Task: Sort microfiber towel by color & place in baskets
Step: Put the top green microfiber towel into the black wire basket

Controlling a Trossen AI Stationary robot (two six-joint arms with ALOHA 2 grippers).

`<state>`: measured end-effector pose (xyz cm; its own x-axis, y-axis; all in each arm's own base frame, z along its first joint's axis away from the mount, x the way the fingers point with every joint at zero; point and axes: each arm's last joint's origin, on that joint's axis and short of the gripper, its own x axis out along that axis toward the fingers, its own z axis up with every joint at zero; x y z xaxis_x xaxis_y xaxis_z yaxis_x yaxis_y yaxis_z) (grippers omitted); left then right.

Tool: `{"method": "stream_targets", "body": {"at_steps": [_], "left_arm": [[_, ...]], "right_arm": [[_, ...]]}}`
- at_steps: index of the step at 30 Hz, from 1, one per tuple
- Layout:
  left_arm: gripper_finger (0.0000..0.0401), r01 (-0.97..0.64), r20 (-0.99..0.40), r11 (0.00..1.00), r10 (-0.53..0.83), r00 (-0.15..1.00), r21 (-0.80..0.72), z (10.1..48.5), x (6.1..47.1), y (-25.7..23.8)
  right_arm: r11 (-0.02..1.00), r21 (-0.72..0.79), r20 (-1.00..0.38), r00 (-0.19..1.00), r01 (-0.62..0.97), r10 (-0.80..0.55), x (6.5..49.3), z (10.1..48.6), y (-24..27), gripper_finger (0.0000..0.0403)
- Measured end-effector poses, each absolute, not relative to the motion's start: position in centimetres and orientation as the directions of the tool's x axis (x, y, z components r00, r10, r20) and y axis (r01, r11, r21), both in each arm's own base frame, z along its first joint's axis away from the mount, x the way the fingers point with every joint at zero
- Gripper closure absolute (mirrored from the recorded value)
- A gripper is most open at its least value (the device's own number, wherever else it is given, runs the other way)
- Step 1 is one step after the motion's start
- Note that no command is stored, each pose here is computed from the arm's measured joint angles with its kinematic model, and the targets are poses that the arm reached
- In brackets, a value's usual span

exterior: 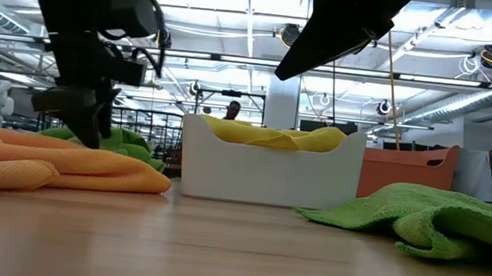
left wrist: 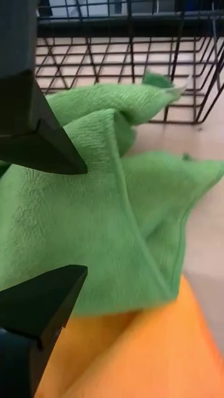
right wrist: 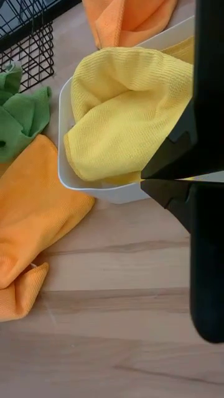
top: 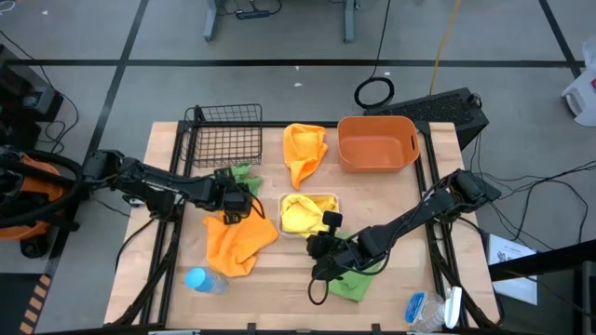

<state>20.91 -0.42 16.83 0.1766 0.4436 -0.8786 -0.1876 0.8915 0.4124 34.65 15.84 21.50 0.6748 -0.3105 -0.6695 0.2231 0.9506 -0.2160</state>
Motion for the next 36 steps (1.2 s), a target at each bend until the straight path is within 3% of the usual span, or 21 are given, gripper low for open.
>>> {"method": "stream_targets", "body": {"at_steps": [12,17,25,36], "left_arm": [[0.0153,-0.219,-0.931,0.939,0.308,0.198,0.264,14.4,20.3,2.7],[0.0213,-0.189,-0.936,0.954,0.272,0.224,0.232,13.5,19.9,2.8],[0.038,-0.199,-0.917,0.95,0.289,0.273,0.24,13.5,20.4,2.8],[0.0395,-0.244,-0.864,0.915,0.388,0.322,0.32,17.0,21.9,1.2]], "right_arm": [[0.951,-0.211,-0.669,0.675,0.227,-0.31,34.7,21.5,15.8,0.0399],[0.951,-0.211,-0.669,0.675,0.227,-0.31,34.7,21.5,15.8,0.0399],[0.952,-0.199,-0.662,0.684,0.233,-0.306,34.8,21.6,15.9,0.0399],[0.952,-0.201,-0.662,0.684,0.231,-0.306,34.8,21.6,15.9,0.0399]]}}
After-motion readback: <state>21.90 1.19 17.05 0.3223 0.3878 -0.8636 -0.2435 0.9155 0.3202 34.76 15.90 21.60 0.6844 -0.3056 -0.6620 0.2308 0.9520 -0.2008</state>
